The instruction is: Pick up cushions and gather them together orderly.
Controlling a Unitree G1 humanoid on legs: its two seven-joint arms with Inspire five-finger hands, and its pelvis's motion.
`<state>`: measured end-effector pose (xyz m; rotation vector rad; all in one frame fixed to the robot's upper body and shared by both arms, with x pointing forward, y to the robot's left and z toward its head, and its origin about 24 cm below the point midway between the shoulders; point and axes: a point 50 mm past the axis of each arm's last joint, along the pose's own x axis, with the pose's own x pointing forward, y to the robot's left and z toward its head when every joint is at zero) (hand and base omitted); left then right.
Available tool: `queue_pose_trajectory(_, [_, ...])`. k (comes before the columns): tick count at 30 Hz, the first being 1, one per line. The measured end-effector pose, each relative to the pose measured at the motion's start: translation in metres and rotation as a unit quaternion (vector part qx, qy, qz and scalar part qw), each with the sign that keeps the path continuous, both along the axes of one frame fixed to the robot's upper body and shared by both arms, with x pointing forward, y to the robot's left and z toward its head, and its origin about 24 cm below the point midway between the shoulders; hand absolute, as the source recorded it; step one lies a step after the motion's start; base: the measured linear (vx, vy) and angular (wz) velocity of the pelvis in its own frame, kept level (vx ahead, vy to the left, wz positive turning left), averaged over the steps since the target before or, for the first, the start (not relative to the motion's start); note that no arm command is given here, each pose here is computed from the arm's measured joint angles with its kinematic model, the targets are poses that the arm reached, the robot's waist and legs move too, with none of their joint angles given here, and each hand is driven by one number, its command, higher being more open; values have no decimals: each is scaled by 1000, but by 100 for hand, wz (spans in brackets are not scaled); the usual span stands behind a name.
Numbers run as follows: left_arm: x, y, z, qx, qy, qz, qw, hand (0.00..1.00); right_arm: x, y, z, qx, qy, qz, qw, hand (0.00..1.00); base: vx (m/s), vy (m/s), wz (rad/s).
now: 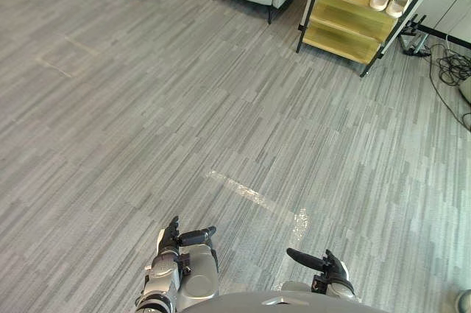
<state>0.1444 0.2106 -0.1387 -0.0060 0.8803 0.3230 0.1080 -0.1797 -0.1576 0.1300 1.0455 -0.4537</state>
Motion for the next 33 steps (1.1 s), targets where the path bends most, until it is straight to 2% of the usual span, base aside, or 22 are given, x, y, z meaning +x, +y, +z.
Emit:
queue_pose_trajectory(6, [-18,-3,-10,-2,43,-22,999,100,-6,-8,-3,-5,17,12,1000,100,275,64,-26])
queue_pose_trajectory(12, [-26,2,-12,3,55,-13,998,100,3,-9,0,-15,7,52,999,100,281,-177,-8])
queue_pose_trajectory(15, [-32,-20,-18,-30,65,-23,997,100,3,-24,0,-30,18,47,998,100,184,-106,-36])
queue_pose_trajectory(24, [-23,-23,-15,-34,50,-28,998,100,-8,-33,-1,-36,28,21,999,100,137,-50,-8])
queue_pose_trajectory(33, [-17,-17,-12,-30,35,-13,999,100,-13,-18,-5,-20,37,17,999,100,177,170,-40])
